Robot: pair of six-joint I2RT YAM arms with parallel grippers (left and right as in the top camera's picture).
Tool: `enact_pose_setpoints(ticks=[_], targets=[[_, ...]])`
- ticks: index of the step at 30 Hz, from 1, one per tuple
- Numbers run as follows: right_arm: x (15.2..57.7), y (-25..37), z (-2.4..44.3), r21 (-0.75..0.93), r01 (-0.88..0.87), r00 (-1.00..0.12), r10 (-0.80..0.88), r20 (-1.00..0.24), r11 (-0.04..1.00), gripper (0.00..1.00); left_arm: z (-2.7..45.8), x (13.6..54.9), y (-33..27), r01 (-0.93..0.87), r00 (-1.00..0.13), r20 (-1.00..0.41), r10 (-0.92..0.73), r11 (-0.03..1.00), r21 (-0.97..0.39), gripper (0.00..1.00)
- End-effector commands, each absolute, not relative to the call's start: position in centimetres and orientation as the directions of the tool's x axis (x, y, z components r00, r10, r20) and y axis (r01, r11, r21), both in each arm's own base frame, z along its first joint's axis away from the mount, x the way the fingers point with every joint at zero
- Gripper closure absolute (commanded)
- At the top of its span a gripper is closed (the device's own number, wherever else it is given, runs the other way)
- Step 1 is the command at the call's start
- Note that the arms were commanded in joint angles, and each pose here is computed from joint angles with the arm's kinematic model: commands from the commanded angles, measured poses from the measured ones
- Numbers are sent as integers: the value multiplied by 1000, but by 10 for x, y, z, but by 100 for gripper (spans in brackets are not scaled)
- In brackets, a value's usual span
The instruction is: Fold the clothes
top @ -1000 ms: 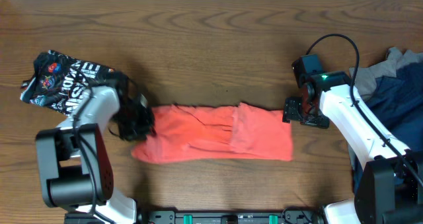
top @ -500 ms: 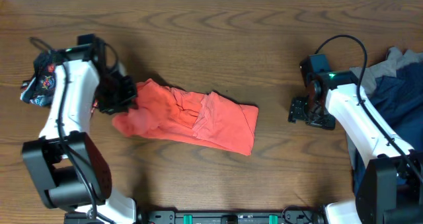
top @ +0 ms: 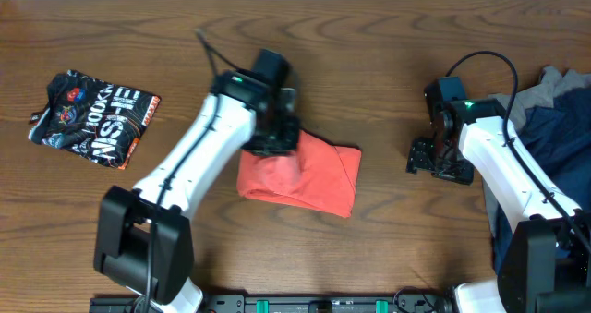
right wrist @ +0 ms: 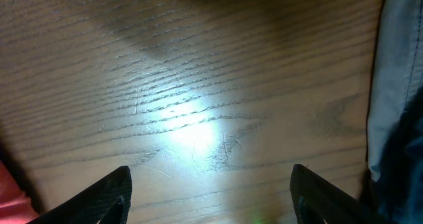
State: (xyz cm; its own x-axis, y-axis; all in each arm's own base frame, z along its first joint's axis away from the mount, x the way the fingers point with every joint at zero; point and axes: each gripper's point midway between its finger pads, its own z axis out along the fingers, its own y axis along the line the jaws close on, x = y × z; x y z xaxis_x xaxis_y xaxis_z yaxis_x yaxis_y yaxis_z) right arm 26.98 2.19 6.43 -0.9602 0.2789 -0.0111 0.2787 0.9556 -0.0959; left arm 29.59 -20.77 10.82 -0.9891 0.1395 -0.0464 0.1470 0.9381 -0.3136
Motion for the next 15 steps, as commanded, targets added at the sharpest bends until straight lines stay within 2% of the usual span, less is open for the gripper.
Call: enact_pose_setpoints(ticks=[1, 15], targets=[[274, 17, 66, -110, 267, -964, 267, -19, 957, 25, 113, 290, -232, 169, -986, -60, 158, 928, -332, 90], [274, 18, 66, -109, 266, -964, 266, -20, 958, 21, 106, 264, -262, 238, -970, -36, 239, 914, -328, 85]])
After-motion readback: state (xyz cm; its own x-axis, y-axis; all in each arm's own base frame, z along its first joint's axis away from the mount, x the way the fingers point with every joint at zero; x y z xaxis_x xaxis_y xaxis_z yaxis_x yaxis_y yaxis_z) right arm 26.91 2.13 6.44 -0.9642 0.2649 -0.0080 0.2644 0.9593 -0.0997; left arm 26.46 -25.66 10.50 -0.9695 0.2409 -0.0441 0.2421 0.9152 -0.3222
